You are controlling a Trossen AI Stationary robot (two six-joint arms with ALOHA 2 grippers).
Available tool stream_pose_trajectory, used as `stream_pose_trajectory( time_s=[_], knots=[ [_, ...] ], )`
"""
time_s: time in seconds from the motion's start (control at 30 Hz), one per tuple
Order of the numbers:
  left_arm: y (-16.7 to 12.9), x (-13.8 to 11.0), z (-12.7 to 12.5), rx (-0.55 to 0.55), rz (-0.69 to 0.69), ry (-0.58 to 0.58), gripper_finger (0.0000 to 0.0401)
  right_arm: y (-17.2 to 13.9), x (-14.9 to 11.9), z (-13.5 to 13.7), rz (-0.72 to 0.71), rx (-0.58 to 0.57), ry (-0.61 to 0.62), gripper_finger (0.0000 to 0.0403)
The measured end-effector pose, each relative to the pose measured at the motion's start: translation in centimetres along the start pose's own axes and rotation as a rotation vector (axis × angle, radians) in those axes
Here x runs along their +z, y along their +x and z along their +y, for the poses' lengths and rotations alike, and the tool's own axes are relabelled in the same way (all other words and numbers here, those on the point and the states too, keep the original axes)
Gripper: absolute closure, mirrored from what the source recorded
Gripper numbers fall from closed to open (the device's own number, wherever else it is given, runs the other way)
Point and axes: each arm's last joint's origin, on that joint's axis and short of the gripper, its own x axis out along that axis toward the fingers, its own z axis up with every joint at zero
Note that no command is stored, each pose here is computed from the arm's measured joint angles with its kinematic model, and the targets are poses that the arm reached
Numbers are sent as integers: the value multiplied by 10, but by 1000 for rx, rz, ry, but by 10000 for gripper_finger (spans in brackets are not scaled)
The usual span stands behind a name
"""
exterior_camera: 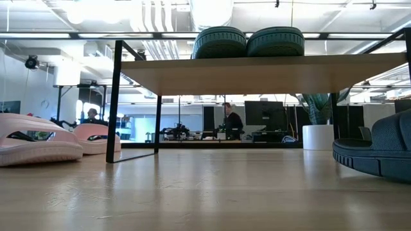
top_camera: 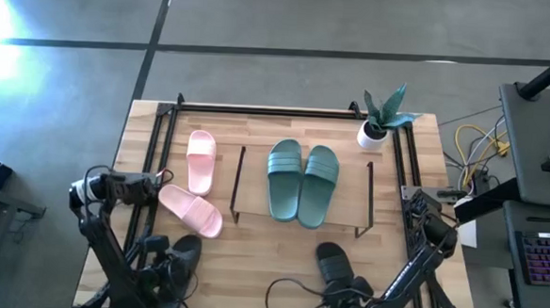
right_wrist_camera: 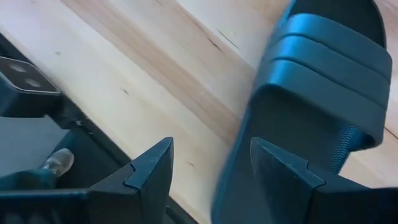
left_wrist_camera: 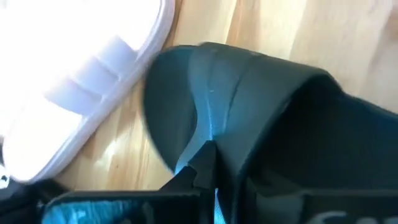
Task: Pick and place slides into the shelf
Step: Put the black slide under the shelf
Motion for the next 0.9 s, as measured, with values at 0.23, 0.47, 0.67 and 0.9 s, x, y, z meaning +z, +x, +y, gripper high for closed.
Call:
stream_pose_trajectory(
  time_s=[0.23,0.47,0.67,0.9],
  knots=[
    [-34,23,19,-133,-181,-50,400,-24,12,7,-40,54,22,206],
    [-32,79,30,-236,-348,-25,400,-60,32,-3,-194,4,17,226],
    [0,152,38,-271,-418,-4,401,-70,44,-5,-221,33,22,240],
    [21,211,58,-240,-458,-127,401,-77,44,-7,-161,55,99,260]
  ],
)
